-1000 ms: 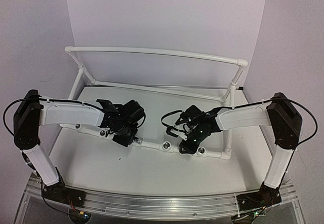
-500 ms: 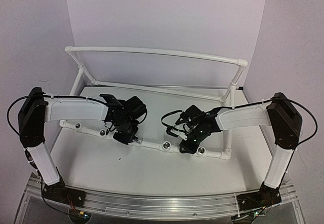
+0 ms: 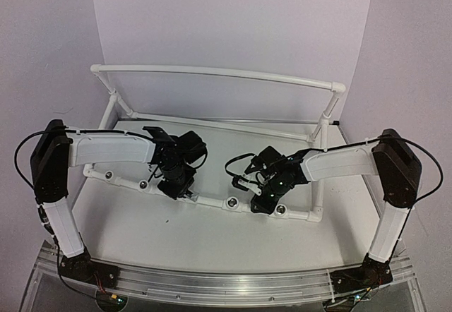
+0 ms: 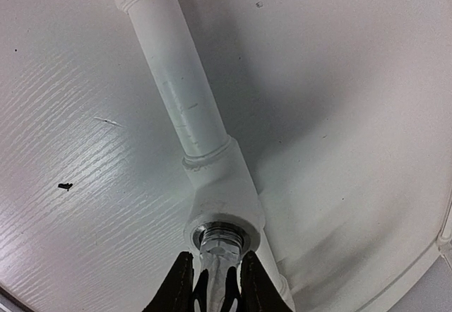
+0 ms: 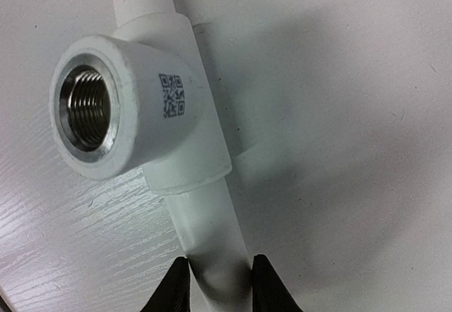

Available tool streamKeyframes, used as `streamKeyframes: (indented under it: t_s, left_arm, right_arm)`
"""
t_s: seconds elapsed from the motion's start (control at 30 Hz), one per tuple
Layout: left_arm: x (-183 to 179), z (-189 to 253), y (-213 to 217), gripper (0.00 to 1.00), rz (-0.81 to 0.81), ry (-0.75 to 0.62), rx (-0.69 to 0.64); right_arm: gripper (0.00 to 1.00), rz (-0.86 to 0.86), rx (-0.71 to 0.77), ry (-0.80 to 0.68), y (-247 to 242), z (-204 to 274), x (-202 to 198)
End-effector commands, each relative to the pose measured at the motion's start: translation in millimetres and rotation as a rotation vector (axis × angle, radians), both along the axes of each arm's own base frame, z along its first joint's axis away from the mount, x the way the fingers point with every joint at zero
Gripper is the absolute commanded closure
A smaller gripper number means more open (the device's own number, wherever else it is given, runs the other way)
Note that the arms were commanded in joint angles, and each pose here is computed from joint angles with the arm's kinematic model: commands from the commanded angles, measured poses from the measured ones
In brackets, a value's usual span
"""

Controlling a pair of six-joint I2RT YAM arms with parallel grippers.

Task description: Install the water faucets

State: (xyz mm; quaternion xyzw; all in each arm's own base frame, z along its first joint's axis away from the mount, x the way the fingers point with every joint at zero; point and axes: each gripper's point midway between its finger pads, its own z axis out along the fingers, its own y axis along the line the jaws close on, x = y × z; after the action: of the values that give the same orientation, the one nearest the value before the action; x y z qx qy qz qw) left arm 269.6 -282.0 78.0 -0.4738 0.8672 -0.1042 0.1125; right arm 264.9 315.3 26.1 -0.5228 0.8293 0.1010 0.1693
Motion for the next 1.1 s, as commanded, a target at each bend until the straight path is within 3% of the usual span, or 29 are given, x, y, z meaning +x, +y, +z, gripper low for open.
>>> streamKeyframes:
  t_s: [0.0, 0.37, 0.63, 0.93, 1.07]
  left_arm:
    - [23.7, 6.0, -1.1, 1.00, -0.117, -0.074, 0.069]
    - [28.7, 1.7, -7.1, 1.00, -0.380, -0.028, 0.239]
    - [35.1, 16.7, -14.6, 0.99, -0.584, -0.072, 0.385]
    - [37.5, 18.7, -27.7, 0.86, -0.766, -0.085, 0.425]
    - [38.1, 30.4, -29.5, 0.71, -0.793, -0.119, 0.421]
  right_arm:
    - [0.72, 0.021, 0.012, 0.021, 0.5, 8.7, -9.2]
    - [0.73, 0.021, 0.012, 0.023, 1.0, 8.6, -8.7]
    - [0.73, 0.023, 0.013, 0.026, 2.2, 8.7, -8.5]
    - [0.72, 0.021, 0.012, 0.028, 2.0, 8.5, -8.5]
    - [0.72, 0.022, 0.012, 0.029, 2.0, 8.4, -8.9]
